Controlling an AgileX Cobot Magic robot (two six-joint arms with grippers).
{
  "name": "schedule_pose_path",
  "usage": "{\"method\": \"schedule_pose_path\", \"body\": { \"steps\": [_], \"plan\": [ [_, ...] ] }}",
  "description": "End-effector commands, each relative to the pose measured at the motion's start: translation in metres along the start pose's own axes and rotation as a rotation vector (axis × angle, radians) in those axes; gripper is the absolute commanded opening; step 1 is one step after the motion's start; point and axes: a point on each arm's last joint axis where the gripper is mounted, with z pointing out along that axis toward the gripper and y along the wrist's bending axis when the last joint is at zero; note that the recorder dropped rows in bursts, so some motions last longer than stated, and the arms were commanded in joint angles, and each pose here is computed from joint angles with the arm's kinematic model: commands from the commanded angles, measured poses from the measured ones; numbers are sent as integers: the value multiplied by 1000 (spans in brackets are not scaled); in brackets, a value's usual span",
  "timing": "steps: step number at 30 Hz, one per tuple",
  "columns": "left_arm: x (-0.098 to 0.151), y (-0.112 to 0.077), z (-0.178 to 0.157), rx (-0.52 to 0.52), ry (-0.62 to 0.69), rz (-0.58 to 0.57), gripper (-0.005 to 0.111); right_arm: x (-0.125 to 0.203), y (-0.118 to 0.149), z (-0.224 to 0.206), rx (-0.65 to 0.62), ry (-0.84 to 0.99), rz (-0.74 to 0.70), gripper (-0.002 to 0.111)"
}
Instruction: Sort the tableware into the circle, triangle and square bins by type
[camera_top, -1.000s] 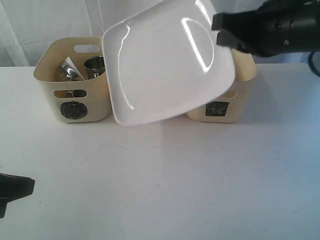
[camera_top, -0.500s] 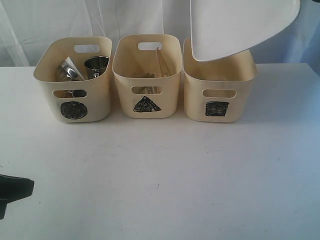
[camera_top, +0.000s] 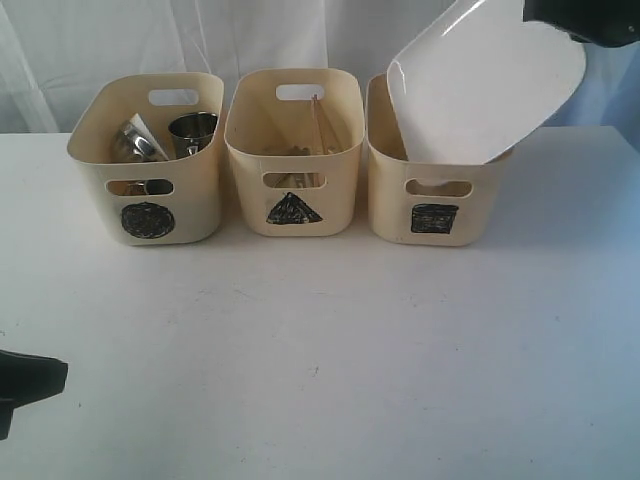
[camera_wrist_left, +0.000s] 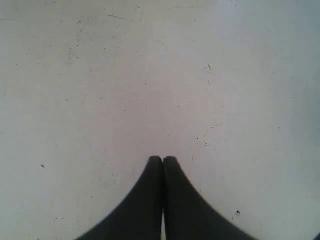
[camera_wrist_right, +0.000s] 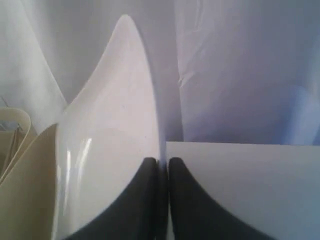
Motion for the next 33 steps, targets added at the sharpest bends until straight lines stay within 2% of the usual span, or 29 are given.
{"method": "schedule_pose_path", "body": {
  "steps": [1,4,6,8,9,11,13,14,18,21,25,28,30,33],
  "plan": [
    [3,-1,1,19,12,-18,0,-9,-2,-6,9,-35,-12,29],
    [3,-1,1,16,12,-14,0,-10,-1,-6,7,-36,-8,52],
    [3,-1,1,12,11,-12,0,-14,0,-9,-7,-39,-11,60],
    [2,0,1,2,8,-9,0,-22,2,-14,-14,-61,-15,56],
    [2,1,1,-4,5,-8,0,-27,4,-19,-21,-74,-19,49],
    [2,2,1,-14,0,-8,0,-38,8,-33,-36,-101,-30,32],
    [1,2,1,-23,-6,-8,0,-47,17,-52,-90,-101,-45,6],
    [1,3,1,-27,-9,-8,0,-50,21,-61,-122,-92,-49,0],
    [-2,7,1,-69,-38,-6,0,-48,47,-101,-300,-20,-161,0],
    [-5,10,0,-111,-75,0,0,-28,64,-128,-338,-11,-191,0],
    [-11,13,-3,-160,-146,7,0,7,79,-166,-372,2,-171,0],
    [-16,20,-7,-247,-207,10,0,37,84,-186,-407,47,-155,0],
    [-18,25,-8,-298,-240,8,0,57,89,-199,-469,131,-100,0],
    [-21,29,-11,-355,-277,7,0,75,95,-212,-546,215,-105,0]
  ]
}}
